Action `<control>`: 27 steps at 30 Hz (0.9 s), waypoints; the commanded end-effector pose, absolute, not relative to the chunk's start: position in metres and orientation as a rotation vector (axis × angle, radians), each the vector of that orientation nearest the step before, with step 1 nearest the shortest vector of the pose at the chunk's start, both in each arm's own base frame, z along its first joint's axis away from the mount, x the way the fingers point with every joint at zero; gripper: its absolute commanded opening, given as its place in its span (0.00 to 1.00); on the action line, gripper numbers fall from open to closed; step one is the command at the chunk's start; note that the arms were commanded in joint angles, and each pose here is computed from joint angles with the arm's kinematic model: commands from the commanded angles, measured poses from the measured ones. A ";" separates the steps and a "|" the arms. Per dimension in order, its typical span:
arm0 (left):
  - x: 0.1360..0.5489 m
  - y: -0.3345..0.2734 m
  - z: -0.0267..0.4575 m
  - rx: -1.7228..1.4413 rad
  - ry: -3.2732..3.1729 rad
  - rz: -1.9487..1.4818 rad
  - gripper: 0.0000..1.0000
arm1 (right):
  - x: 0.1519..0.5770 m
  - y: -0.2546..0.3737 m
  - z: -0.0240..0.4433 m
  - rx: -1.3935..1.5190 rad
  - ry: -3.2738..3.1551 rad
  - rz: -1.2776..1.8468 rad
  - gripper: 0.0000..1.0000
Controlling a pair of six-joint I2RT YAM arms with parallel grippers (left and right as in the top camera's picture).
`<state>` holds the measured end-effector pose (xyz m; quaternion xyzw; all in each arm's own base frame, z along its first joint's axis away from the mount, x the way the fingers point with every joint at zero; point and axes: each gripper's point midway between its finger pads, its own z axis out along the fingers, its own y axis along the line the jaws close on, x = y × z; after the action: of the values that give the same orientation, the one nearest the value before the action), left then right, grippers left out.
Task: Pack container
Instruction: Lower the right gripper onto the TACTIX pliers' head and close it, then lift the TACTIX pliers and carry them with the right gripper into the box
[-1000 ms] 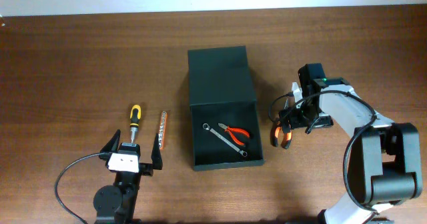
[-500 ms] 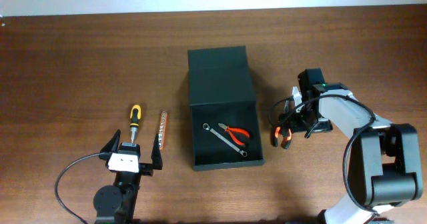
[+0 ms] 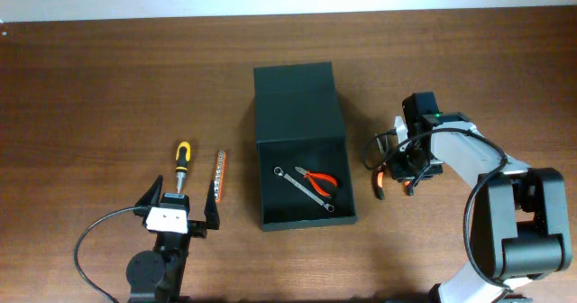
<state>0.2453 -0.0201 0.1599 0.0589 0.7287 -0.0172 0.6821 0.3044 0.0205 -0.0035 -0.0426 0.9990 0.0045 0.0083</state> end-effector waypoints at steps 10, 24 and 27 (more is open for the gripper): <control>0.245 -0.020 0.159 0.144 1.634 -0.031 0.99 | 0.300 0.025 -0.006 -0.130 3.149 0.053 0.04; 0.245 -0.020 0.159 0.144 1.634 -0.031 0.99 | 0.377 0.046 0.153 -0.183 2.962 0.101 0.04; 0.245 -0.020 0.159 0.144 1.634 -0.031 0.99 | 0.379 0.080 0.200 -0.381 2.876 0.177 0.04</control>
<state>0.2453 -0.0201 0.1601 0.0589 0.7284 -0.0172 0.6823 0.3695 0.0410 0.1539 -0.0645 0.9956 0.0235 0.0642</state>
